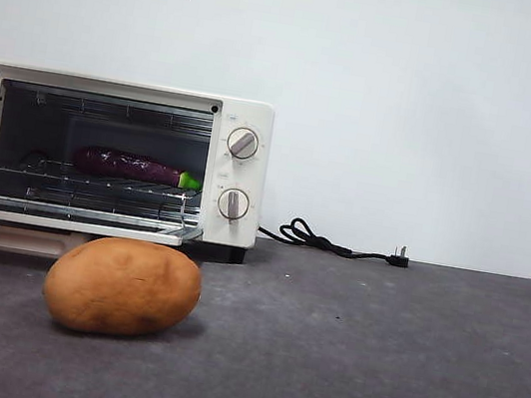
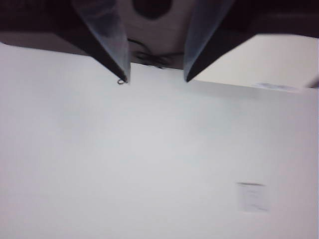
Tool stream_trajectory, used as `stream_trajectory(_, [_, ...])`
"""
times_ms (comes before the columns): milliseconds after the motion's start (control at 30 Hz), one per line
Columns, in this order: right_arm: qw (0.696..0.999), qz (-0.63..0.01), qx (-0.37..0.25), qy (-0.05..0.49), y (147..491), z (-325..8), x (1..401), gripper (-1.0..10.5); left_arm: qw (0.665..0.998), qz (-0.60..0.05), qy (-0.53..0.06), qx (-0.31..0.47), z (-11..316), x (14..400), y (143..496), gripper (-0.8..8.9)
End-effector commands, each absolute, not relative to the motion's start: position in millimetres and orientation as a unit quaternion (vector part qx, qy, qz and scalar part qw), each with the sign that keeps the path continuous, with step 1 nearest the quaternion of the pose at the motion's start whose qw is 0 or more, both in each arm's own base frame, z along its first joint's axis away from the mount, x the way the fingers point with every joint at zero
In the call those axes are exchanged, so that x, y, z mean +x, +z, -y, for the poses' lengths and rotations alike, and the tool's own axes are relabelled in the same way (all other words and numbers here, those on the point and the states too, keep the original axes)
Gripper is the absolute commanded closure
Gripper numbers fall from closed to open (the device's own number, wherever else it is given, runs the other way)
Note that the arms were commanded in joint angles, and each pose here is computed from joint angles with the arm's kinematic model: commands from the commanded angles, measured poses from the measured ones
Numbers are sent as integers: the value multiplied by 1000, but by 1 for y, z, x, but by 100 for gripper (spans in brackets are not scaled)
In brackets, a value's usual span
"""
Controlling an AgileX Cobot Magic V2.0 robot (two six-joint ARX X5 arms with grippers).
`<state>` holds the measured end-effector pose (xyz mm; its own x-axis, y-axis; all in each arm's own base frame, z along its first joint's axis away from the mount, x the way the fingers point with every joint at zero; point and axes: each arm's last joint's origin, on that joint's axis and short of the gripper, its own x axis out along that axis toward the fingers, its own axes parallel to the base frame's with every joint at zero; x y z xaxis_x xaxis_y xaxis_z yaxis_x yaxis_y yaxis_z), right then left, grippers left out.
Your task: Take the eggplant from the table,put the eggplant in the oven
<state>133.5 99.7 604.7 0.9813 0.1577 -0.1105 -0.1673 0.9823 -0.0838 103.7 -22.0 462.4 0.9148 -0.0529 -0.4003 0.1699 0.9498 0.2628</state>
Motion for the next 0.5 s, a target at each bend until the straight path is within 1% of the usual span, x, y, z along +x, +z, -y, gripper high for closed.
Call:
stream_trajectory(33, [990,-83,-82,78,597,-99,132,762,967,-198,-58,151,22,104,461,819])
stream_trajectory(167, [983,-123,-113,71,582,-94,127,762,966,-200,-58,152,23,106,461,819])
stream_trajectory(300, [970,-177,-153,71,555,-93,126,764,965,-204,-59,152,24,113,460,819])
stream_trajectory(333, [965,-190,-164,71,547,-93,126,778,965,-203,-59,152,25,115,460,819])
stream_trajectory(433, [953,-224,-190,72,525,-92,125,889,965,-206,-58,150,26,124,459,819])
stream_trajectory(500, [946,-241,-202,73,513,-91,124,924,964,-214,-57,149,27,132,457,819])
